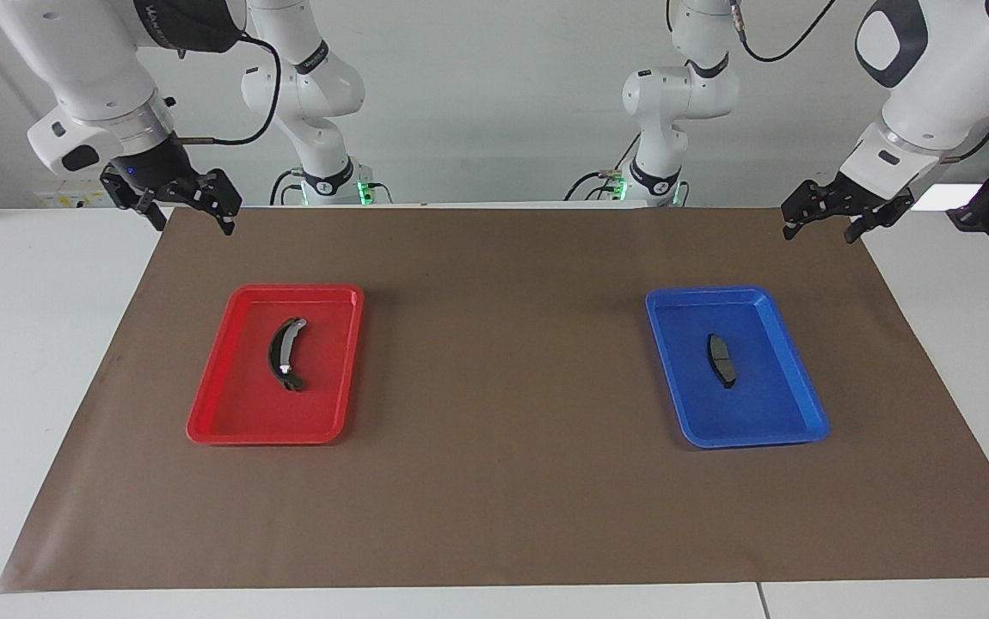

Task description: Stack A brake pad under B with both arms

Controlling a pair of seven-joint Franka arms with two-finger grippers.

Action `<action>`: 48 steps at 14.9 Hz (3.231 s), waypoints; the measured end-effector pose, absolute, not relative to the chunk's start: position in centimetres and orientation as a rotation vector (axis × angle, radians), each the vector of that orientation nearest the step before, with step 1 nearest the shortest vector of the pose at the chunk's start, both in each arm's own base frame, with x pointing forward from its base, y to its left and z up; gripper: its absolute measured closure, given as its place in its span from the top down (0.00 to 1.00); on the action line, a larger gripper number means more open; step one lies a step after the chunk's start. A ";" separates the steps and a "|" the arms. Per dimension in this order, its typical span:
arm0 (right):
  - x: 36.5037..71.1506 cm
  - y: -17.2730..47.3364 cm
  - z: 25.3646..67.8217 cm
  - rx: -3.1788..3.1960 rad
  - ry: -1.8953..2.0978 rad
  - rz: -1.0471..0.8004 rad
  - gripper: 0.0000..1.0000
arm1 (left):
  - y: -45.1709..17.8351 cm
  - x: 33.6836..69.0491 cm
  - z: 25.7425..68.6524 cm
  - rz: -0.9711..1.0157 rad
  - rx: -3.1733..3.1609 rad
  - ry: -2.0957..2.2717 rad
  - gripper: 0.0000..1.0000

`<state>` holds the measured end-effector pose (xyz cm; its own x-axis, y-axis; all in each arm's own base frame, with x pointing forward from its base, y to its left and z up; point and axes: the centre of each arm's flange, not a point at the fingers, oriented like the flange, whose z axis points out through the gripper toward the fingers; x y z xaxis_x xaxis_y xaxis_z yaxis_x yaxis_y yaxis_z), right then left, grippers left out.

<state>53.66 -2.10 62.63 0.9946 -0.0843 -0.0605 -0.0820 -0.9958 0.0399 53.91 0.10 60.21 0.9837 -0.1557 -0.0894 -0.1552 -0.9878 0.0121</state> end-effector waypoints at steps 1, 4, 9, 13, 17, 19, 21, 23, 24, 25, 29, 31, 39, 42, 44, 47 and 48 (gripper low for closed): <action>53.7 -2.1 62.6 3.100 -0.129 -0.097 1.00 | 0.1 53.9 60.2 -0.141 3.124 -0.245 1.00; 53.7 -2.1 62.6 3.100 -0.129 -0.097 1.00 | 0.1 53.9 60.2 -0.141 3.124 -0.245 1.00; 53.7 -2.1 62.6 3.100 -0.129 -0.095 1.00 | 0.1 53.9 60.2 -0.141 3.124 -0.245 1.00; 54.6 -1.8 60.2 3.103 -0.115 -0.010 1.00 | 0.1 53.9 60.2 -0.141 3.124 -0.245 1.00; 54.4 -1.1 54.1 3.107 -0.073 0.000 1.00 | 0.1 53.9 60.2 -0.141 3.124 -0.245 1.00; 55.0 -0.8 50.7 3.113 -0.050 0.024 1.00 | 0.1 53.9 60.2 -0.141 3.124 -0.245 1.00; 55.5 -0.6 46.5 3.123 -0.034 0.072 1.00 | 0.1 53.9 60.2 -0.141 3.124 -0.245 1.00; 55.3 -0.6 42.4 3.123 0.024 0.089 1.00 | 0.1 53.9 60.2 -0.141 3.124 -0.245 1.00; 55.1 -0.6 40.7 3.122 0.045 0.090 1.00 | 0.1 53.9 60.2 -0.141 3.124 -0.245 1.00; 54.8 -0.5 39.5 3.121 0.062 0.096 1.00 | 0.1 53.9 60.2 -0.141 3.124 -0.245 1.00; 53.4 -0.6 35.2 3.116 0.147 0.123 1.00 | 0.1 53.9 60.2 -0.147 3.123 -0.245 1.00; 52.8 -0.8 32.9 3.112 0.183 0.125 1.00 | 0.1 54.0 59.8 -0.131 3.125 -0.246 0.99; 52.6 -1.0 29.7 3.109 0.231 0.082 0.98 | -0.9 54.5 46.0 0.051 3.133 -0.275 0.99; 52.6 -1.0 29.6 3.109 0.231 0.079 0.88 | -2.0 53.8 39.3 0.075 3.132 -0.307 0.99; 52.6 -1.0 29.5 3.109 0.231 0.076 0.63 | -3.5 53.8 35.4 0.109 3.132 -0.307 0.99; 52.6 -1.0 29.5 3.111 0.222 0.078 0.43 | -4.6 54.3 31.3 0.121 3.134 -0.296 0.96; 52.7 -1.0 29.6 3.112 0.214 0.079 0.43 | -4.6 54.3 30.2 0.107 3.136 -0.293 0.93</action>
<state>52.66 -1.01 29.55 0.9893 0.1376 0.0493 0.1365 -0.9903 0.0242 54.34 -4.60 30.20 0.9805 -0.1851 0.0664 -0.1845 -0.9827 -0.0159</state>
